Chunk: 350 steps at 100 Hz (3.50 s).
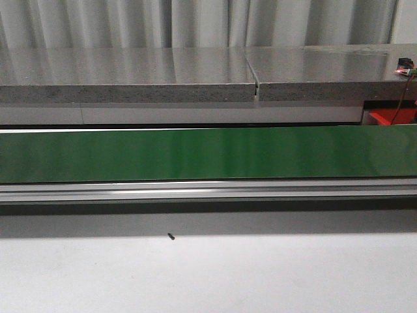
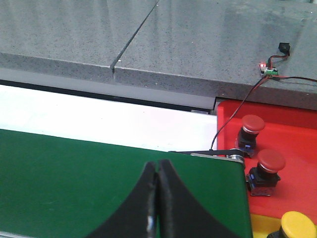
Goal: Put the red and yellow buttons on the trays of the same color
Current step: 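Lower the red button onto the belt's near end, open left gripper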
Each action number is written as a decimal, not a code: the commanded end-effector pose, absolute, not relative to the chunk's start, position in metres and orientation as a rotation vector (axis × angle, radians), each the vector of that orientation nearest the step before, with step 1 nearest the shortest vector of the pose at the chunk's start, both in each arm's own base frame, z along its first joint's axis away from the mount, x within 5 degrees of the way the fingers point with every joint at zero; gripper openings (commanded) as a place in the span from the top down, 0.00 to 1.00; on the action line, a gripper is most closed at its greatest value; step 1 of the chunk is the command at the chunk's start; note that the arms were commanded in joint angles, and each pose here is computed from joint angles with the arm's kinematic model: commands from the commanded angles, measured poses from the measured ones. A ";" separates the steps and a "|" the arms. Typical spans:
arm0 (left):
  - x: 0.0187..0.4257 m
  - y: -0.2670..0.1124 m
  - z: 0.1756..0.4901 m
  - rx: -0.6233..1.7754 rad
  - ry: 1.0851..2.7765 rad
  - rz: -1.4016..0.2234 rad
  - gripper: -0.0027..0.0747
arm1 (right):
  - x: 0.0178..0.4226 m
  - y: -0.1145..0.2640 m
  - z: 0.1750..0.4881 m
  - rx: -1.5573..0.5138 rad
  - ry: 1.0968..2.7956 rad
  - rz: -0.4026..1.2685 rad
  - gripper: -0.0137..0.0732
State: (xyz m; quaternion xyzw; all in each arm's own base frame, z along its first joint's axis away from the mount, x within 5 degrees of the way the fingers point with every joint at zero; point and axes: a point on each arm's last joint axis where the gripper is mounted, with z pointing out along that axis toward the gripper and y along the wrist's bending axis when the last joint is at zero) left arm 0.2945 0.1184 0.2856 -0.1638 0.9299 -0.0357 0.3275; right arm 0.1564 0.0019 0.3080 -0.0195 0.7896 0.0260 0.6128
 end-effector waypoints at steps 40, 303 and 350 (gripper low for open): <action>0.329 0.149 0.244 -0.518 2.380 -0.002 0.25 | 0.157 -0.001 0.320 -0.014 1.758 0.037 0.92; 0.253 0.010 0.325 -0.096 2.201 -0.211 0.35 | 0.156 0.004 0.319 -0.034 1.794 0.106 0.92; 0.163 -0.029 0.342 0.127 2.114 -0.328 0.99 | 0.190 0.034 0.349 -0.289 1.859 0.246 0.92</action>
